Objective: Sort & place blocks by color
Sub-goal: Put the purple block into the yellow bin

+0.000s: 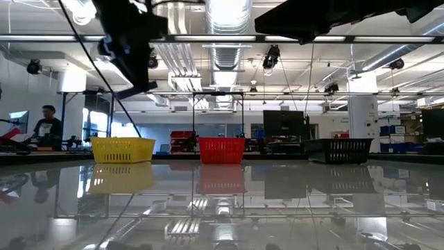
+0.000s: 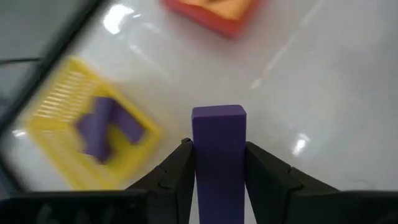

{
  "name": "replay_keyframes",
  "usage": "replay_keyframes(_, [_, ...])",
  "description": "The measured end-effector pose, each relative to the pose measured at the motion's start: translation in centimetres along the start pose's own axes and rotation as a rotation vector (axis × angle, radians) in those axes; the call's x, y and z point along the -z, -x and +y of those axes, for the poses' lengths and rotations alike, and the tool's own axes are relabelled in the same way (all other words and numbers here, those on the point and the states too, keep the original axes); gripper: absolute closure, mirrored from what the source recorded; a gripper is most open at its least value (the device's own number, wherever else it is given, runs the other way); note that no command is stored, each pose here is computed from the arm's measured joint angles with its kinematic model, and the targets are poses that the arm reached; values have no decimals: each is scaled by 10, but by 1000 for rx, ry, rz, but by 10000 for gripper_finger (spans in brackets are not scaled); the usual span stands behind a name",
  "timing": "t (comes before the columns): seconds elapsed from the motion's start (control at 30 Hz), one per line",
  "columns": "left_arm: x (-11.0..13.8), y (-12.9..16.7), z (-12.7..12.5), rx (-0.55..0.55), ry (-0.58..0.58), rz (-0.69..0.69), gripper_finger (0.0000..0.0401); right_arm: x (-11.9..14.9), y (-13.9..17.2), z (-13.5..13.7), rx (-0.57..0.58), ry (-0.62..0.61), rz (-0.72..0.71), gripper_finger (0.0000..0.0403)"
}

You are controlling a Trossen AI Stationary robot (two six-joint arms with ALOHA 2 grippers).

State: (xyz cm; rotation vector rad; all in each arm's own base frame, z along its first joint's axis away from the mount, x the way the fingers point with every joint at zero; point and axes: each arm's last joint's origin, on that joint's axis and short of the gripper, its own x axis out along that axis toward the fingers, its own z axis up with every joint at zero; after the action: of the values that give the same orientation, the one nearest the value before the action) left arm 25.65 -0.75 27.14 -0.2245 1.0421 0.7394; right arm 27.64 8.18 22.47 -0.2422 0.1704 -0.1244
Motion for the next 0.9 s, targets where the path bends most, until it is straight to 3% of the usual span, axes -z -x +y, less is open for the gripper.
replay_keyframes(0.23, [-34, -43, 74, -223, 102, 78, 295, 1, 0, 0, 0, 3, 2, 280])
replay_keyframes(0.43, [-28, -92, 127, -337, 191, 229, 294, 2, 0, 0, -1, 21, 4, 280])
replay_keyframes(0.6, [-16, -116, 145, -362, 219, 299, 293, 2, 0, 0, -1, 22, 3, 280])
replay_keyframes(0.9, [-13, -126, 145, -355, 188, 288, 293, 1, 0, 0, 0, 21, 1, 280])
